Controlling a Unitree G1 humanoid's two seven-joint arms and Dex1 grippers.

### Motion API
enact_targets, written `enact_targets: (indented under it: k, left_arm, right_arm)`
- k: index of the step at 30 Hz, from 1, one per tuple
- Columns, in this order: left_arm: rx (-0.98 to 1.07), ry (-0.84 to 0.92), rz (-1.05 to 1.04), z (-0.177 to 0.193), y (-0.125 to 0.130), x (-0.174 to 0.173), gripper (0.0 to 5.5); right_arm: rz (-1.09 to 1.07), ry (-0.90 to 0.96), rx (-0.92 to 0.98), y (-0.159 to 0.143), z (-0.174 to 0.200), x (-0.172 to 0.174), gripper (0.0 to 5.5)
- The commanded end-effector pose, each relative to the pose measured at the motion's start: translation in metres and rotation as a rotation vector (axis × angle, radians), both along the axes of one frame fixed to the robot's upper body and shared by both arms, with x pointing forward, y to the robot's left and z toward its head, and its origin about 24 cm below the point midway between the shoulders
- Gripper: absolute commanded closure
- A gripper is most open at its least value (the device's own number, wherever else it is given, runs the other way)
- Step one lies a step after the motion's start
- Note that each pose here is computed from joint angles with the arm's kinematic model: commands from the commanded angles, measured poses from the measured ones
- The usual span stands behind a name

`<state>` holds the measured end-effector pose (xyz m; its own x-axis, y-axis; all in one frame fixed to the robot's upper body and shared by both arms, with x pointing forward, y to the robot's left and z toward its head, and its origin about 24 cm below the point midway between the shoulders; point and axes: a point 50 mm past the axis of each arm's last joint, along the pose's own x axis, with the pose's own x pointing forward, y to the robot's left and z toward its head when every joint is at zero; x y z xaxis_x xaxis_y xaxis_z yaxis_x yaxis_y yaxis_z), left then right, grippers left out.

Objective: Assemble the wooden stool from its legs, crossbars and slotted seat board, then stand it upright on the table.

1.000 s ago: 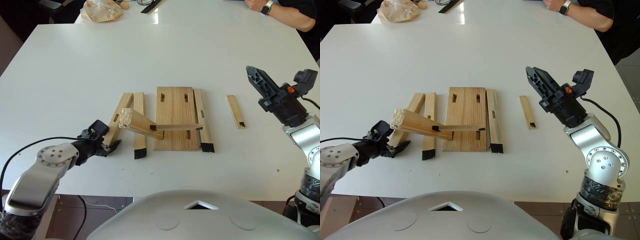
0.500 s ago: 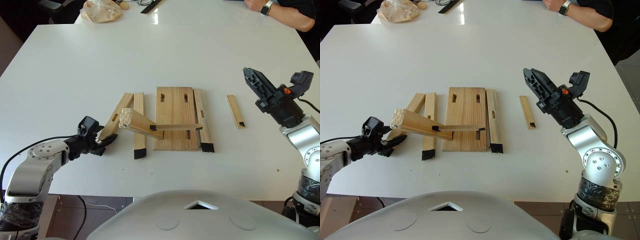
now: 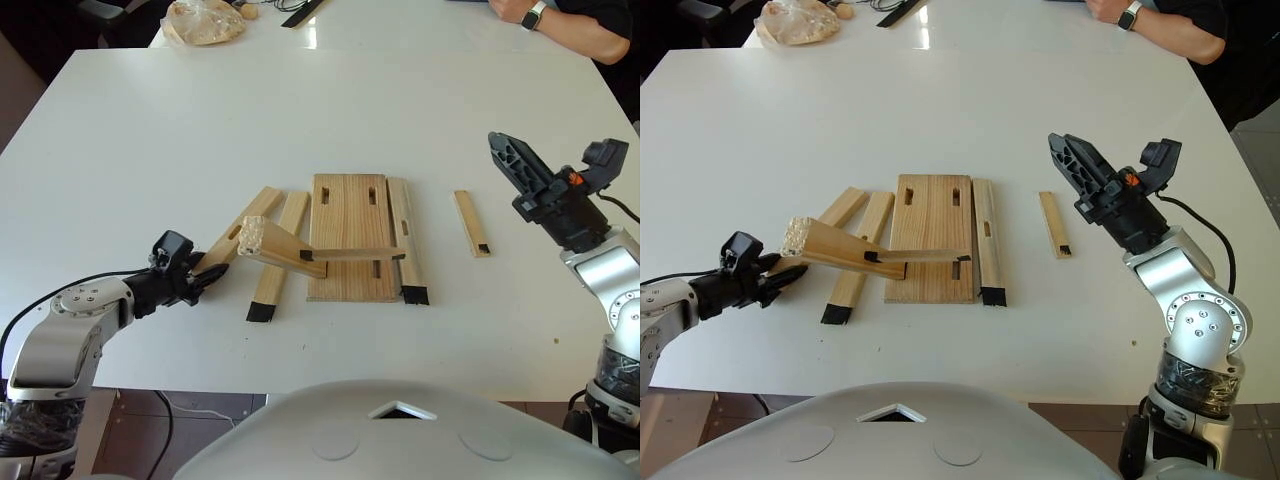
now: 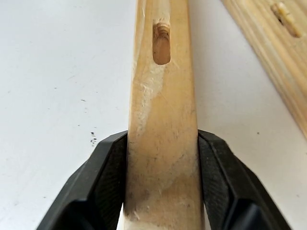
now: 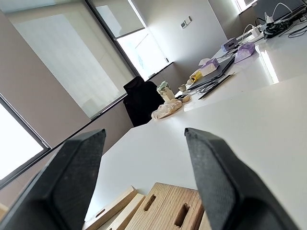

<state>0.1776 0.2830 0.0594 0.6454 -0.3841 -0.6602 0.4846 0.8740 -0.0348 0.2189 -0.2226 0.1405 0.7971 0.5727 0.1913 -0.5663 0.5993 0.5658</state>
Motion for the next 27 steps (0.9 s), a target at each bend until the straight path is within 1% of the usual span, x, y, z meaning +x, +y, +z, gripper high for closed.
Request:
enact_targets:
  k: [1, 2, 4, 6, 9, 12, 16, 19, 23, 27]
  left_arm:
    - [-0.039, -0.234, 0.009, 0.034, 0.0, 0.034, 3.49]
    - [-0.069, -0.351, -0.01, 0.052, -0.006, 0.045, 3.49]
    - [-0.265, -0.509, -0.082, 0.091, -0.028, 0.057, 3.49]
    - [-0.469, -0.602, -0.195, 0.13, -0.054, 0.059, 3.49]
    - [-0.662, -0.667, -0.356, 0.177, -0.075, 0.054, 3.49]
    - [-0.76, -0.65, -0.533, 0.204, -0.089, 0.046, 3.49]
    - [-0.825, -0.593, -0.701, 0.221, -0.106, 0.038, 3.49]
    - [-0.837, -0.502, -0.798, 0.219, -0.119, 0.032, 3.49]
    - [-0.798, -0.418, -0.825, 0.207, -0.126, 0.037, 3.49]
    - [-0.753, -0.388, -0.862, 0.199, -0.126, 0.037, 3.49]
  right_arm:
    - [-0.012, -0.029, -0.02, -0.005, 0.008, 0.006, 2.48]
    - [-0.008, -0.039, -0.02, -0.004, 0.01, 0.007, 2.48]
    - [0.008, -0.067, -0.023, -0.002, 0.018, 0.01, 2.48]
    - [0.048, -0.125, -0.02, 0.003, 0.033, 0.013, 2.48]
    - [0.149, -0.223, -0.013, 0.014, 0.058, 0.014, 2.48]
    - [0.24, -0.3, -0.021, 0.027, 0.079, 0.016, 2.48]
    - [0.459, -0.397, -0.01, 0.049, 0.105, 0.011, 1.89]
    - [0.618, -0.424, 0.02, 0.062, 0.117, 0.01, 1.47]
    - [0.776, -0.453, -0.005, 0.072, 0.127, 0.006, 1.44]
    - [0.824, -0.478, -0.022, 0.078, 0.136, 0.008, 1.44]
